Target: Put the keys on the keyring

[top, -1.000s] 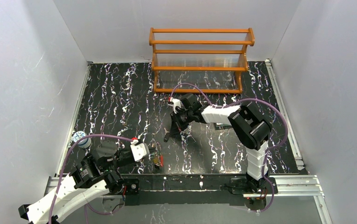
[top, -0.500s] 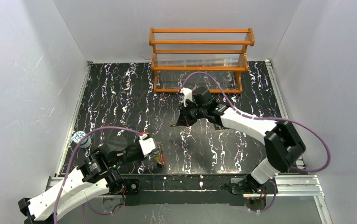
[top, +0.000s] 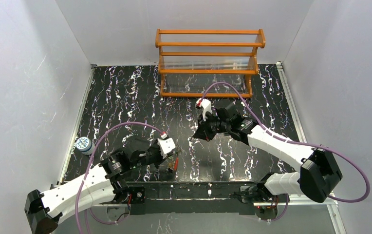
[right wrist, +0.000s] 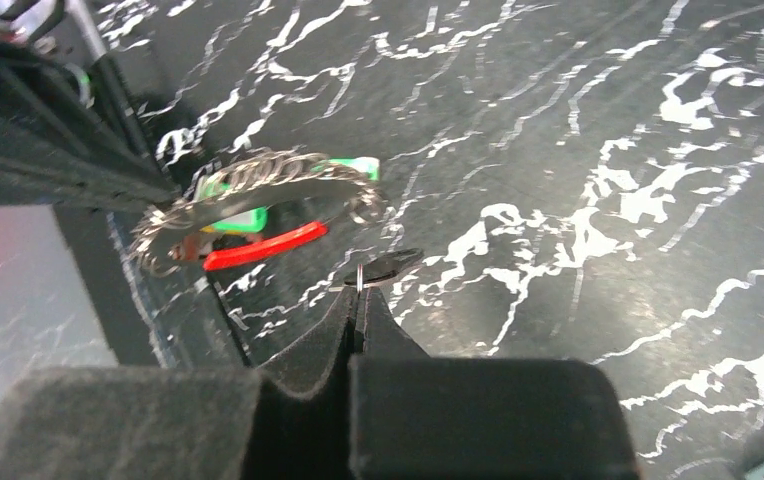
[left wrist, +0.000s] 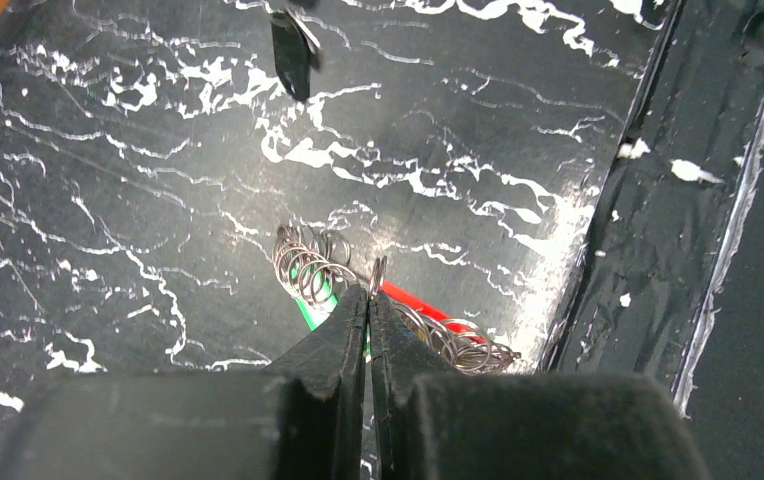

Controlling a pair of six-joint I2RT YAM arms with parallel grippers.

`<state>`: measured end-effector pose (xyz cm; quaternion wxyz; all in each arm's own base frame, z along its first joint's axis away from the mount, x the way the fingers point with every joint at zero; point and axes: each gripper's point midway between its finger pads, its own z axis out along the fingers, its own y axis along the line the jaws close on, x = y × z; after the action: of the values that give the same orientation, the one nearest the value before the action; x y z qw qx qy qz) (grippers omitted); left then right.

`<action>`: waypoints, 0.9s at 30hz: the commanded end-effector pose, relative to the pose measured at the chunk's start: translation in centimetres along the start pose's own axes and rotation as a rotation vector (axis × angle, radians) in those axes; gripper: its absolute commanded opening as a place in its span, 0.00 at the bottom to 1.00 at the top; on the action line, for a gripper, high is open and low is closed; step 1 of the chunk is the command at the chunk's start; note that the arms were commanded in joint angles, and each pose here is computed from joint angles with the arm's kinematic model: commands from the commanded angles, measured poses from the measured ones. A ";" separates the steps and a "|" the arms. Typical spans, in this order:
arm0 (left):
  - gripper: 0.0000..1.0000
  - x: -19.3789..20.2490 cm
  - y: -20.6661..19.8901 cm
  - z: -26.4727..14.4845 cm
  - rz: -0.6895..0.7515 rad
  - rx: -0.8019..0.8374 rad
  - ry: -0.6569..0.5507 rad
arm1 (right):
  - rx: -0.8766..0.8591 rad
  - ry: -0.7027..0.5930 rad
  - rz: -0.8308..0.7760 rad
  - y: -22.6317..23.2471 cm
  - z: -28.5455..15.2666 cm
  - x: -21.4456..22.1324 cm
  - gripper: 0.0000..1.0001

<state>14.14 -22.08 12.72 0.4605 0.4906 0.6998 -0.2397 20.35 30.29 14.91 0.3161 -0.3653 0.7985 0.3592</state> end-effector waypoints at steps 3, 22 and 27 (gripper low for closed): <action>0.00 -3.0 -0.8 0.4 0.053 0.063 -0.119 | -0.260 0.047 -0.073 4.3 -0.7 1.3 0.01; 0.00 -3.0 -1.5 1.1 0.029 0.093 -0.153 | -0.310 0.063 -0.264 9.9 0.9 1.9 0.01; 0.00 -2.7 -1.7 1.2 0.026 0.106 -0.146 | -0.295 0.044 -0.243 10.1 1.1 1.1 0.01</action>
<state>13.67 -24.38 13.71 0.4801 0.5039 0.6578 -0.2879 10.55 34.02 14.55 0.2400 -0.5188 0.7051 0.4195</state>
